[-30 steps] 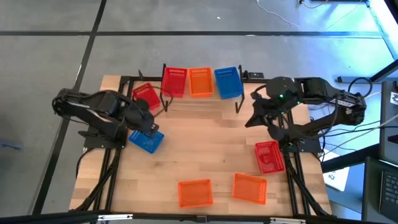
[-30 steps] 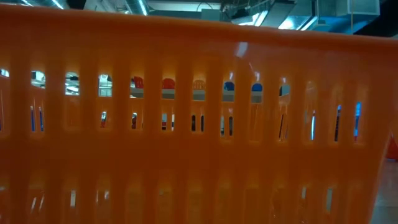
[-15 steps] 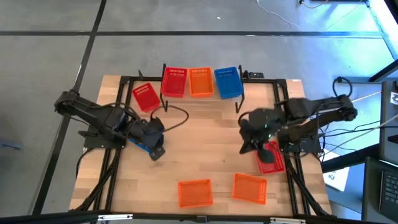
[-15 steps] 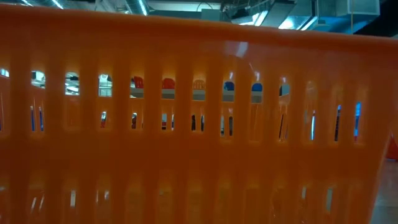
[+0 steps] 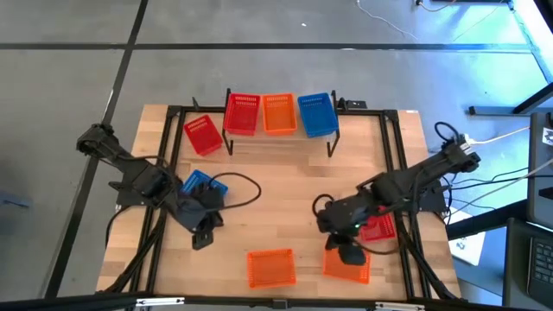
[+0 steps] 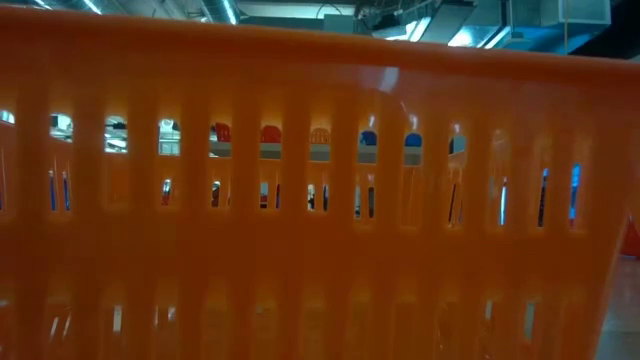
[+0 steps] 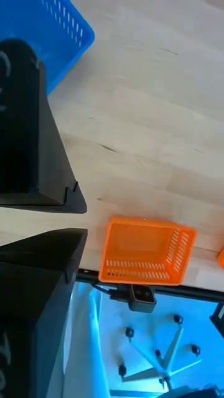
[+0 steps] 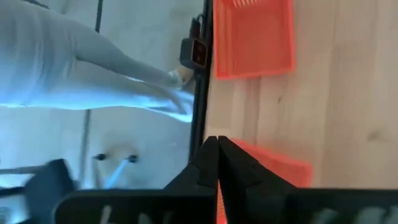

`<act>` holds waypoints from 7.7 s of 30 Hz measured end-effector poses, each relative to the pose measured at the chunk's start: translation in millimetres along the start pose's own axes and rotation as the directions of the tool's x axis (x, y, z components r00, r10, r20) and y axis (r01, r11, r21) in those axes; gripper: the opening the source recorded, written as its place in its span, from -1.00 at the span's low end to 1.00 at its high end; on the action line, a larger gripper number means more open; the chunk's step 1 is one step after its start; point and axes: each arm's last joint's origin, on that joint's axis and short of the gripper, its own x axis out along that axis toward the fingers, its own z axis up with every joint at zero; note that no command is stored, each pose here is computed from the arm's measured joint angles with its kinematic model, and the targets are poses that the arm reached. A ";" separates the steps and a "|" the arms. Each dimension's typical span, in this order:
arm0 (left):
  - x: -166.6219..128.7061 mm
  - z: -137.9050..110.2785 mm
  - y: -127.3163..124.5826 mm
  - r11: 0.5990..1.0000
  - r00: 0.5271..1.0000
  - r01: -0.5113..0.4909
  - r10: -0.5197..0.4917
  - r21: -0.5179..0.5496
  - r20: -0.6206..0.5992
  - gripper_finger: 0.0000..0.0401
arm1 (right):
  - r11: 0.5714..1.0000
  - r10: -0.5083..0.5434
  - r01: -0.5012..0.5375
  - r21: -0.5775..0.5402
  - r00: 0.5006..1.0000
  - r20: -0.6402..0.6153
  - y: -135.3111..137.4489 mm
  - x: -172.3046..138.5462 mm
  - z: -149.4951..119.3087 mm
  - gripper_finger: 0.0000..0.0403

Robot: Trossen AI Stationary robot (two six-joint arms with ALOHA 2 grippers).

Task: Stack baskets on shelf by color
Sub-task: Stack the right orange basket into the orange basket on the shelf

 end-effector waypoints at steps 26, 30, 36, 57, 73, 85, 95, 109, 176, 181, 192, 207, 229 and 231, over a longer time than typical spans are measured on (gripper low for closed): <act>-0.9 0.5 -6.2 0.999 0.999 0.043 -0.043 -0.001 0.033 -0.79 | 0.915 -0.375 0.398 -0.062 0.784 -0.495 -49.1 104.4 -23.7 -0.41; -0.9 0.5 -6.2 0.999 0.999 0.043 -0.043 -0.001 0.033 -0.79 | 0.912 -0.378 0.404 -0.063 0.774 -0.507 -51.9 111.4 -24.0 -0.41; -0.9 0.5 -6.2 0.999 0.999 0.042 -0.042 -0.001 0.033 -0.79 | 0.918 -0.371 0.393 -0.061 0.791 -0.488 -52.1 115.9 -21.9 -0.41; -1.0 1.8 -7.6 0.998 0.997 0.058 -0.057 -0.023 0.046 -0.79 | 0.914 -0.285 0.396 0.087 0.779 -0.559 -92.8 150.4 -64.6 -0.56; -1.2 2.9 -6.7 0.999 0.996 0.022 -0.024 0.025 0.086 -0.79 | 0.870 -0.378 0.463 0.168 0.846 -0.376 -61.6 74.9 27.7 -0.99; -39.0 12.1 13.9 0.988 0.933 -0.135 0.099 0.081 0.347 -0.79 | 0.776 -0.539 0.474 0.416 0.841 0.049 -74.5 -63.1 109.3 -1.00; -51.4 39.3 52.1 0.945 0.859 -0.320 0.262 0.063 0.440 -0.79 | 0.686 -0.641 0.351 0.637 0.706 0.300 -161.7 -168.4 134.6 -1.00; -55.0 68.6 102.1 0.871 0.767 -0.485 0.467 -0.080 0.440 -0.79 | 0.642 -0.521 0.026 0.767 0.748 0.411 -297.7 -223.9 111.4 -1.00; -55.7 73.5 112.6 0.896 0.813 -0.443 0.419 -0.037 0.404 -0.79 | 0.646 -0.498 0.104 0.756 0.808 0.314 -340.9 -201.8 108.0 -0.97; -55.7 73.5 112.6 0.895 0.813 -0.444 0.419 -0.037 0.404 -0.79 | 0.652 -0.484 0.092 0.753 0.814 0.320 -340.7 -201.9 108.0 -0.98; -55.8 73.5 112.6 0.895 0.813 -0.444 0.419 -0.037 0.404 -0.79 | 0.638 -0.480 0.112 0.762 0.832 0.280 -342.2 -202.5 101.8 -0.99; -55.8 73.5 112.5 0.895 0.813 -0.444 0.419 -0.036 0.404 -0.79 | 0.670 -0.512 0.184 0.719 0.816 0.269 -343.6 -203.7 101.4 -0.77; -55.1 73.2 111.4 0.913 0.837 -0.408 0.382 -0.019 0.392 -0.79 | 0.680 -0.517 0.177 0.711 0.804 0.294 -343.8 -205.3 103.8 -0.75; -55.1 73.1 111.4 0.913 0.837 -0.408 0.382 -0.019 0.392 -0.79 | 0.673 -0.529 0.188 0.715 0.798 0.288 -344.2 -205.4 103.6 -0.75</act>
